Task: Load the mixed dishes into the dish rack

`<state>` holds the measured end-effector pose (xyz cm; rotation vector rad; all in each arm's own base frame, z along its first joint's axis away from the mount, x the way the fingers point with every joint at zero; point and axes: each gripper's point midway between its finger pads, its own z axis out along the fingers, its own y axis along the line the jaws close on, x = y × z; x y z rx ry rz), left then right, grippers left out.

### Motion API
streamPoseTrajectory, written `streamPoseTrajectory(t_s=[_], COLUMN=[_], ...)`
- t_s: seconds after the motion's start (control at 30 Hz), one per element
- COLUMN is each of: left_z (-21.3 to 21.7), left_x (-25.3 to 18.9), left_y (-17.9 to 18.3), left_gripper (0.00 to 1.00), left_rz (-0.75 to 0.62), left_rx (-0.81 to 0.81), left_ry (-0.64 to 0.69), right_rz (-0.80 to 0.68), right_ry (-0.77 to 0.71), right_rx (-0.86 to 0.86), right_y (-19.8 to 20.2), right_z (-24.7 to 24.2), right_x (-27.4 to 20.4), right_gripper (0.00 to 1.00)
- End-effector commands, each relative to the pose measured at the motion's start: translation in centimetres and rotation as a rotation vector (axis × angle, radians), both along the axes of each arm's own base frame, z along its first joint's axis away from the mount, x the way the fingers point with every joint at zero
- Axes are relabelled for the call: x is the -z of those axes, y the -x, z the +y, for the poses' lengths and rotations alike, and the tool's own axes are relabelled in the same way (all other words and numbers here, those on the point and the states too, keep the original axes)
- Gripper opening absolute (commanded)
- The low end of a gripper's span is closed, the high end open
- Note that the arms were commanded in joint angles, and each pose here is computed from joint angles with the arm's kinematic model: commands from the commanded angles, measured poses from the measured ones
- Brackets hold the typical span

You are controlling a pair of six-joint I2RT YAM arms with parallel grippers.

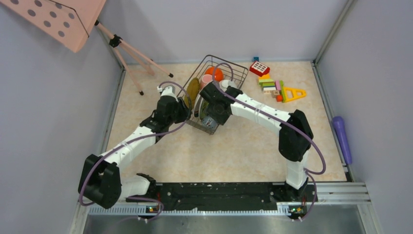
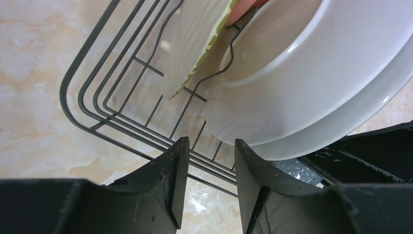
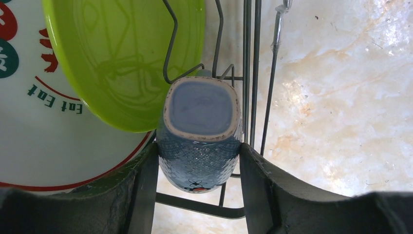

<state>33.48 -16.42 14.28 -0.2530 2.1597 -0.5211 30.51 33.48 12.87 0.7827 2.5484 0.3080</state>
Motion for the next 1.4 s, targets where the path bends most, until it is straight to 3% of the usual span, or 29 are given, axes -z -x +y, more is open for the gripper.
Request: streamPoseTrajectory(t_s=[0.0,0.27,0.5,0.87,0.97,1.03,1.1,1.23,1.37], left_z=[-0.5,-1.5,-1.6,-1.8,-1.6,-1.6,-1.6,-1.4,-1.5], left_x=[0.1,-1.5,-1.8,-1.4,-1.3,-1.3,-1.3,-1.5,-1.7], left_y=[0.2,1.1,1.8,2.1,2.1,2.1,2.2,2.2,2.2], left_gripper=[0.44,0.43,0.42,0.42,0.42,0.42,0.42,0.42,0.42], left_rz=[0.023,0.011,0.008,0.026,0.028,0.030,0.030,0.027,0.024], left_rx=[0.043,0.103,0.113,0.130,0.125,0.124,0.124,0.119,0.123], left_ry=[0.003,0.047,0.069,0.069,0.060,0.058,0.058,0.056,0.060], right_rz=[-0.037,-0.174,-0.212,-0.174,-0.184,-0.193,-0.212,-0.249,-0.271], right_ry=[0.000,0.122,0.212,0.142,0.089,0.048,0.009,-0.030,-0.049], right_rx=[0.005,0.000,-0.003,-0.068,-0.087,-0.095,-0.103,-0.093,-0.095], right_y=[-0.9,-1.3,-1.3,-0.4,0.0,0.3,0.5,0.8,0.9], right_z=[0.7,-0.7,-0.5,1.4,1.9,2.0,2.0,1.4,0.8], right_x=[-0.6,-3.7,-2.6,-0.2,-1.1,-1.6,-2.6,-4.6,-5.6], right_gripper=[0.00,0.00,0.00,0.01,0.16,0.39,0.50,0.51,0.66])
